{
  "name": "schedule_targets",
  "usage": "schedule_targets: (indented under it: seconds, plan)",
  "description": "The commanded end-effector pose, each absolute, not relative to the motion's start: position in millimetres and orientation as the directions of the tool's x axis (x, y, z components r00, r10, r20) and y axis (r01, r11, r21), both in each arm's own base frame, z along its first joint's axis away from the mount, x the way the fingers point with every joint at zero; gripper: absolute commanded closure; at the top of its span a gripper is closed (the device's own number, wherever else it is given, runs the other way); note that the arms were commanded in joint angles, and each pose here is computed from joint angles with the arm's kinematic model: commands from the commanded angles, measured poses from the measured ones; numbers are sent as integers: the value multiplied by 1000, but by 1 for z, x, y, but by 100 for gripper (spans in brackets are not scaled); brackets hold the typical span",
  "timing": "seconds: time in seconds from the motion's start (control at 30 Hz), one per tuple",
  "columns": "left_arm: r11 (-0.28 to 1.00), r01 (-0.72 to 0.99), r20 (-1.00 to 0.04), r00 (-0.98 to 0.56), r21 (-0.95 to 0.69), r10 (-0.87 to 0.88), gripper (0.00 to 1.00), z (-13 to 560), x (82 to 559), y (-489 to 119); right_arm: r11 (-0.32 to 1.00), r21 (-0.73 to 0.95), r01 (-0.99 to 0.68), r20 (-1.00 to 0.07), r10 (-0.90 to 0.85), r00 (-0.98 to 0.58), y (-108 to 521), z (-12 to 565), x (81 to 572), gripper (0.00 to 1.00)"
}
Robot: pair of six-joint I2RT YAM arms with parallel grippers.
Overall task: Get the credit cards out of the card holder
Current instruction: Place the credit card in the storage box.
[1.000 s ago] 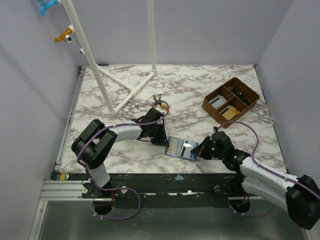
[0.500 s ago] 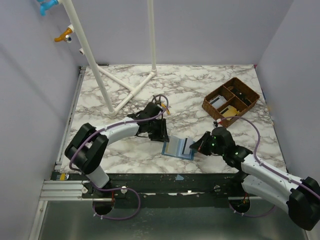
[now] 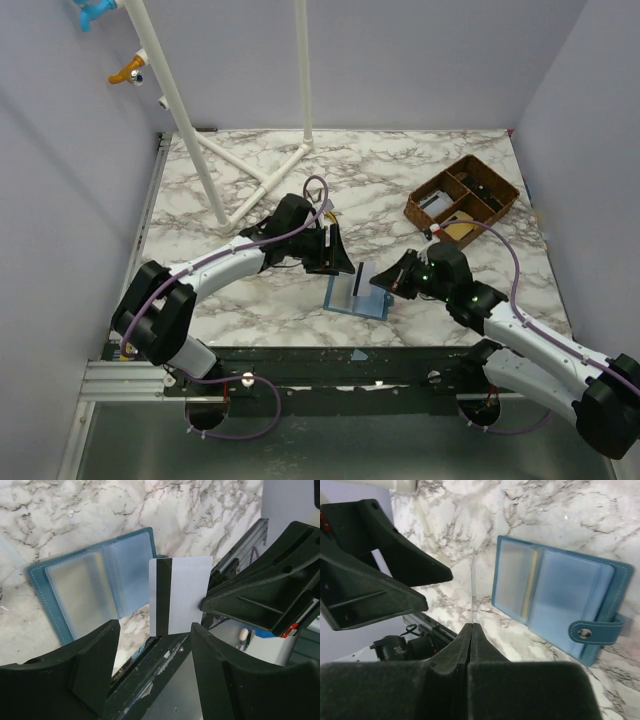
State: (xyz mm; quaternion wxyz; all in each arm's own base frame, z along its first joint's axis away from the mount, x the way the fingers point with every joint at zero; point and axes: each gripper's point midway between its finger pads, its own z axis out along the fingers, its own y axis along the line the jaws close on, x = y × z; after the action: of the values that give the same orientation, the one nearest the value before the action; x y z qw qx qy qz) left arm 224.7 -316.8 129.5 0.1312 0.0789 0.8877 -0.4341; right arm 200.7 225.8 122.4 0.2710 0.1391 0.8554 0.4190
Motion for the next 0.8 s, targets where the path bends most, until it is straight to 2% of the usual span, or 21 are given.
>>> schedule_targets:
  seconds: [0.0, 0.37, 0.5, 0.6, 0.77]
  plan:
    - [465, 270, -293, -956, -843, 22, 39, 157, 216, -323, 514, 856, -50, -327, 463, -824, 242, 158, 202, 99]
    - [273, 237, -251, -968, -932, -17, 39, 189, 207, -323, 378, 919, -109, -287, 455, -843, 260, 197, 199, 99]
    - [234, 218, -229, -973, -948, -23, 45, 194, 205, -322, 365, 924, -113, -282, 453, -846, 262, 200, 199, 99]
    - [220, 214, -226, -974, -952, -31, 58, 196, 204, -321, 362, 925, -115, -283, 455, -844, 262, 202, 200, 99]
    - [202, 213, -224, -974, -956, -32, 92, 201, 202, -321, 383, 917, -112, -294, 458, -839, 260, 197, 201, 99]
